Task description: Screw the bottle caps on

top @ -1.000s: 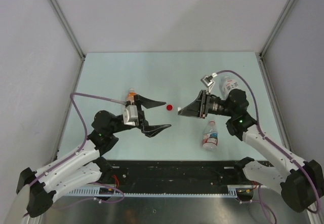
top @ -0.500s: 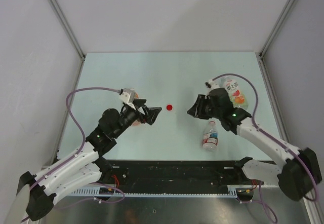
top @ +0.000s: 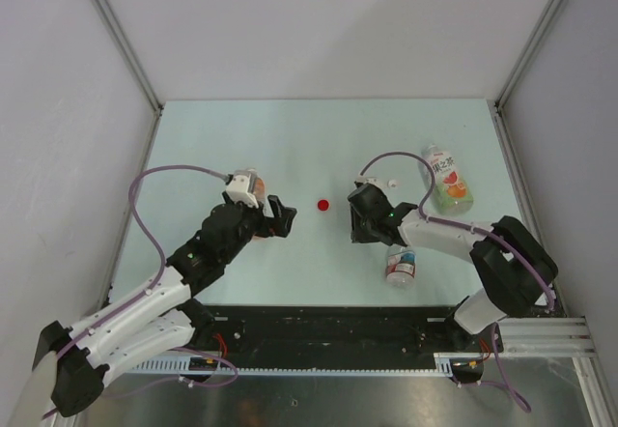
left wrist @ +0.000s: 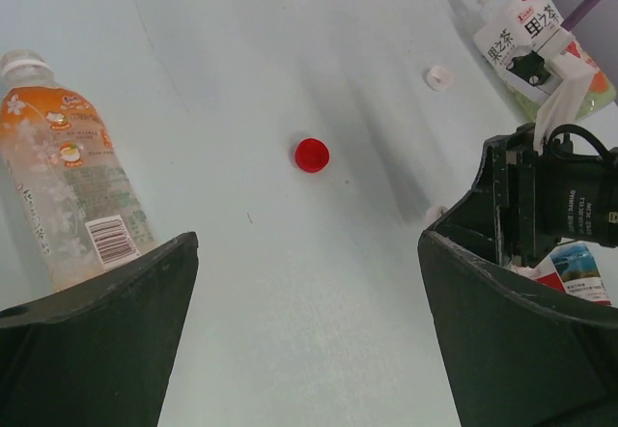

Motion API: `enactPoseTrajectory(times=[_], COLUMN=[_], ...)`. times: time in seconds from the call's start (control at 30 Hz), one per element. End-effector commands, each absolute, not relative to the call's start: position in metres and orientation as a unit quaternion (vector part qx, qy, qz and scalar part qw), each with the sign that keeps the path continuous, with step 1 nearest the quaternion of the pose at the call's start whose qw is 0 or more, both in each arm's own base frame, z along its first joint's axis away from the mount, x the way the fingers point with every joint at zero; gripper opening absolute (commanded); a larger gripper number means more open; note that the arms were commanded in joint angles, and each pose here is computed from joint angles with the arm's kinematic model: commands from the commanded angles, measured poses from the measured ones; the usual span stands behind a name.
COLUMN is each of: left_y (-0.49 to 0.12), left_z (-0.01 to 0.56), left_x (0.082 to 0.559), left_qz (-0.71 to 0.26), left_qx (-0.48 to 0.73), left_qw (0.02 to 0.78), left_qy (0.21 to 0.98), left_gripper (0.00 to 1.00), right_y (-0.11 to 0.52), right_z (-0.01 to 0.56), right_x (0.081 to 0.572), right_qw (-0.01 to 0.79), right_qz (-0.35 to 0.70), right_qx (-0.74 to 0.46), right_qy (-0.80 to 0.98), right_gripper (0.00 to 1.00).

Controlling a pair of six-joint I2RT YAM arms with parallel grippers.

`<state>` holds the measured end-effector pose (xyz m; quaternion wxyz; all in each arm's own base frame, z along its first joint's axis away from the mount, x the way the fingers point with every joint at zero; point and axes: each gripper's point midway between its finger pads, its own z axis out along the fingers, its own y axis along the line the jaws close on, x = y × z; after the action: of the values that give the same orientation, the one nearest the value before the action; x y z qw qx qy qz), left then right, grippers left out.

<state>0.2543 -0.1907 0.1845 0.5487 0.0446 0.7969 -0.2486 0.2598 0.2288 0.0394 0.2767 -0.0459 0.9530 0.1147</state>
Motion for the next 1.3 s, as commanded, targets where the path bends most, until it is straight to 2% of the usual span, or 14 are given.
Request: enactPoseTrajectory(times=[0.0, 0.33, 0.47, 0.67, 0.7, 0.73, 0.8, 0.9, 1.03, 1.13, 1.27], left_y=[-0.181, -0.166, -0.162, -0.160, -0.160, -0.160, -0.161, -0.165, -0.167, -0.167, -0.167], left_z=[0.198, 0.196, 0.197, 0.199, 0.200, 0.202, 0.204, 0.207, 0.206, 0.205, 0.206], left_x=[0.260, 0.261, 0.261, 0.260, 0.259, 0.258, 0.257, 0.255, 0.254, 0.254, 0.254], left_qz=[-0.242, -0.208, -0.204, -0.201, -0.202, -0.204, -0.211, -0.223, -0.225, -0.222, -0.220], left_qx=[0.011, -0.018, -0.028, -0.026, -0.024, -0.022, -0.022, -0.019, -0.009, -0.008, -0.004], left_qw=[0.568, 0.561, 0.561, 0.562, 0.564, 0.564, 0.565, 0.562, 0.560, 0.559, 0.560], left_qy=[0.787, 0.801, 0.802, 0.802, 0.801, 0.799, 0.797, 0.796, 0.798, 0.799, 0.799], left_gripper=[1.00, 0.99, 0.99, 0.99, 0.99, 1.00, 0.99, 0.99, 1.00, 0.99, 0.99], right_y=[0.241, 0.242, 0.240, 0.241, 0.240, 0.238, 0.230, 0.205, 0.154, 0.125, 0.068], right_z=[0.049, 0.030, 0.037, 0.071, 0.082, 0.094, 0.120, 0.160, 0.190, 0.190, 0.174], right_x=[0.280, 0.278, 0.282, 0.295, 0.299, 0.304, 0.319, 0.349, 0.387, 0.417, 0.442], right_qw=[0.321, 0.300, 0.310, 0.348, 0.361, 0.376, 0.414, 0.470, 0.488, 0.469, 0.406], right_qz=[0.089, 0.055, 0.044, 0.048, 0.046, 0.042, 0.029, -0.003, -0.045, -0.059, -0.175], right_qx=[-0.056, -0.067, -0.069, -0.080, -0.081, -0.084, -0.084, -0.073, -0.104, -0.149, -0.182], right_qy=[0.941, 0.950, 0.947, 0.933, 0.928, 0.922, 0.906, 0.879, 0.866, 0.868, 0.878], right_gripper=[0.28, 0.42, 0.58, 0.76, 0.80, 0.89, 0.97, 0.99, 0.99, 0.99, 0.99])
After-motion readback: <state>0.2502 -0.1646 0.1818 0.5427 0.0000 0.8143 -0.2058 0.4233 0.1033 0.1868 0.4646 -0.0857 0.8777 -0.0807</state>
